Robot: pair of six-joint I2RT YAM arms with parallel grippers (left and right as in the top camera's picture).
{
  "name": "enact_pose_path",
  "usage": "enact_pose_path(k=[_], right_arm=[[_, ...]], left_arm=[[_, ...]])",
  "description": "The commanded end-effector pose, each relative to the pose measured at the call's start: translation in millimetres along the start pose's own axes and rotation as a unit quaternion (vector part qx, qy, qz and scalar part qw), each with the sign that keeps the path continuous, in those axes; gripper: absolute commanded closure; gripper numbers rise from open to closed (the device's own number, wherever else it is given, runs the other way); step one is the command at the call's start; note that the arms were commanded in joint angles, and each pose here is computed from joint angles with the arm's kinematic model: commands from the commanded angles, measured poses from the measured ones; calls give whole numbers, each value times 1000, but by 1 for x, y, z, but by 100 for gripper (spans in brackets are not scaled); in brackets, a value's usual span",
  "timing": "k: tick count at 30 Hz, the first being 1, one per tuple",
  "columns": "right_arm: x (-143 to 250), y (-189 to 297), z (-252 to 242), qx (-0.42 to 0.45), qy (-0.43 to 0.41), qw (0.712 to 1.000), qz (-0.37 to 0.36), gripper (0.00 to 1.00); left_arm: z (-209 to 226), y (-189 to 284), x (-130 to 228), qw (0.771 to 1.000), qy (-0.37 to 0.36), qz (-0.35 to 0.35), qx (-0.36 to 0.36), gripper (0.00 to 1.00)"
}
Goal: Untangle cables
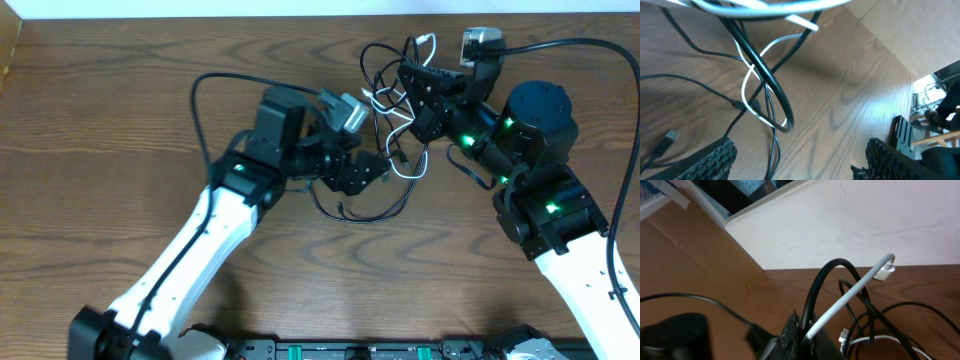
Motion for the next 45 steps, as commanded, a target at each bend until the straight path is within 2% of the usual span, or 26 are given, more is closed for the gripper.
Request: enact_pose_path(k=[1, 11, 14, 16, 26, 28, 32, 37, 42, 45], right_arm=[[-6, 3, 3, -2, -2, 1000, -6, 99], [1, 3, 0, 4, -9, 1000, 9, 99], [1, 3, 0, 4, -9, 1000, 9, 99], [1, 3, 0, 4, -11, 1000, 9, 99], [3, 4, -7, 18, -11, 1000, 13, 99], [5, 5, -17, 40, -13, 999, 18, 99], [16, 10, -37, 79, -24, 996, 43, 99], [35, 15, -53, 118, -9, 989, 84, 99], [55, 12, -65, 137, -22, 982, 124, 99], [63, 6, -71, 143, -26, 980, 138, 99]], left_arm=[[2, -23, 9, 1000, -7, 16, 15, 16], [0, -34, -9, 999, -37, -22, 25, 18], [6, -34, -15, 998, -45, -36, 6, 64], [19, -33, -18, 997, -44, -43, -37, 92], [36, -20, -27, 994, -40, -61, -79, 92], [47, -2, -37, 991, -37, -81, -97, 92], [57, 63, -70, 976, -39, -156, -144, 92], [39, 142, -105, 948, -53, -259, -177, 92], [18, 160, -112, 940, -74, -283, -173, 92], [19, 158, -111, 942, -61, -283, -168, 92]])
Point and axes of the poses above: each gripper's point midway between its finger pads, its own y axis back along the fingers, its own z axis along the line the jaws close on, x = y × z, the point moved 2 cm from there along y, back along the fingers
